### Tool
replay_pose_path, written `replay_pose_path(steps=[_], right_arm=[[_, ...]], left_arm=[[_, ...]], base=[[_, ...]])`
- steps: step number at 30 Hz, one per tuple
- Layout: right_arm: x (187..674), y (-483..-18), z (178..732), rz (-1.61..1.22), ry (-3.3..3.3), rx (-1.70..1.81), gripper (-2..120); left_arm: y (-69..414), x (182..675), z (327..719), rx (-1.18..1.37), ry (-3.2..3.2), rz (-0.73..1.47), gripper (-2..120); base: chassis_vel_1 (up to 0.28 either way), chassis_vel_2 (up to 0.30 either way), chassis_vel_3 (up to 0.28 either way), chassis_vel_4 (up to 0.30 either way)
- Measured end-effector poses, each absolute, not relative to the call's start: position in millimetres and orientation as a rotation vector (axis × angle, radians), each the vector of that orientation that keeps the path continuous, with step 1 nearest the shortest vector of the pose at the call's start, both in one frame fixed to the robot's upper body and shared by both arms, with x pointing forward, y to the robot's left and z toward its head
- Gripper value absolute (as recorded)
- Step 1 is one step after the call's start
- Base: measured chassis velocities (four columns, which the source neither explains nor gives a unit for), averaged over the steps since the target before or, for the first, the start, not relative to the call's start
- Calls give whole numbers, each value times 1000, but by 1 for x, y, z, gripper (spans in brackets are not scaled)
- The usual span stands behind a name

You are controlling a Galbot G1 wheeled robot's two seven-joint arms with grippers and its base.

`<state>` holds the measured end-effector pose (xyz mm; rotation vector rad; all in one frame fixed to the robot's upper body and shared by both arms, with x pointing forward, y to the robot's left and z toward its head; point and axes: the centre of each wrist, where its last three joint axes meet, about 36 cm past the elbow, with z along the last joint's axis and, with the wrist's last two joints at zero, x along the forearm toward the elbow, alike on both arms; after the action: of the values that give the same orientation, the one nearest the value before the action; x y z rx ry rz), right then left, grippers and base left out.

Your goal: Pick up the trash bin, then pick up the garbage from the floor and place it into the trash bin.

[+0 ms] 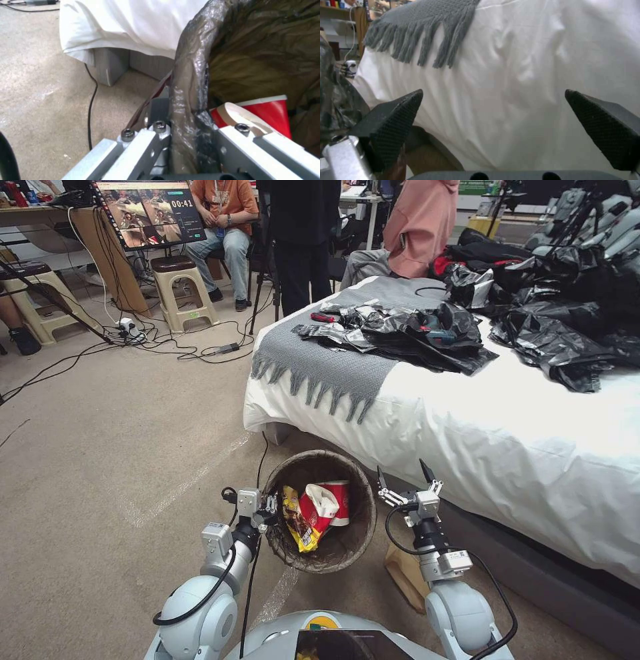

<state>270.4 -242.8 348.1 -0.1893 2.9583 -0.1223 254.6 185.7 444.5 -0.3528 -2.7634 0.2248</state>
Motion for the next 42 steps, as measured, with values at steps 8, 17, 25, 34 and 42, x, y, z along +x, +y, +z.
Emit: replay_pose_path(steps=[8, 17, 25, 34, 42], right_arm=[[260, -256, 346, -207, 3044, -218, 100], [249, -271, 337, -310, 3184, -218, 100], [233, -284, 303, -345, 3346, -235, 100], [219, -301, 264, -371, 3496, -291, 100], [211, -304, 247, -359, 3581, -321, 100]], left_arm=[[186, 256, 445, -353, -2769, 223, 0], [187, 258, 445, -348, -2774, 222, 0], [189, 260, 447, -344, -2783, 222, 0], [189, 260, 447, -346, -2786, 223, 0], [188, 261, 446, -347, -2785, 225, 0]], base=[[0, 0, 0, 0], [0, 0, 0, 0], [0, 0, 0, 0], [0, 0, 0, 0], [0, 0, 0, 0]])
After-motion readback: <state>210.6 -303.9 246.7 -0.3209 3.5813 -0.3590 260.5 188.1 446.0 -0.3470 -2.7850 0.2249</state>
